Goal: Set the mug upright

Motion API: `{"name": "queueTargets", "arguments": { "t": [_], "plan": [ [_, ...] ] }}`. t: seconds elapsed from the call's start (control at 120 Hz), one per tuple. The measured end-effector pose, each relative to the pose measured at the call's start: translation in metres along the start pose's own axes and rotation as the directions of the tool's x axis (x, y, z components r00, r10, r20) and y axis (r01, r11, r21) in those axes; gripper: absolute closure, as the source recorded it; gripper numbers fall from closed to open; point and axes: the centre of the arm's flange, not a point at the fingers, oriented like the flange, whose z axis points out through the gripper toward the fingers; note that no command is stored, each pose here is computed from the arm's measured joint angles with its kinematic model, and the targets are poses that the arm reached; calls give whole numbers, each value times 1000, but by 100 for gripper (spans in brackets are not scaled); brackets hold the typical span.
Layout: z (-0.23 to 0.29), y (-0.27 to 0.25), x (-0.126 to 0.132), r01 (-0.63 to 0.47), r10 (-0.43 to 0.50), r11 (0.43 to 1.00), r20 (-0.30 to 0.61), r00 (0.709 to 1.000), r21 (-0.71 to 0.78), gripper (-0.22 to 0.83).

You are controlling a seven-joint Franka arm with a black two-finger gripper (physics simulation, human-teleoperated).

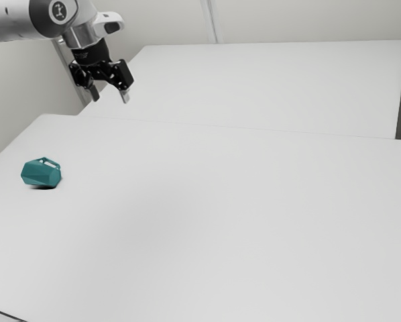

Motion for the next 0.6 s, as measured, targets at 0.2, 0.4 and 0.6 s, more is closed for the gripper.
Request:
{"name": "queueTargets", "arguments": {
  "t": [0.2,0.4,0.6],
  "plan": [
    [2,-12,-1,18,-18,1000,12,1000,-1,2],
    [6,-65,-6,108,-108,994,26,994,-2,2],
    [7,-123,-16,186,-186,982,31,982,-2,2]
  ]
}}
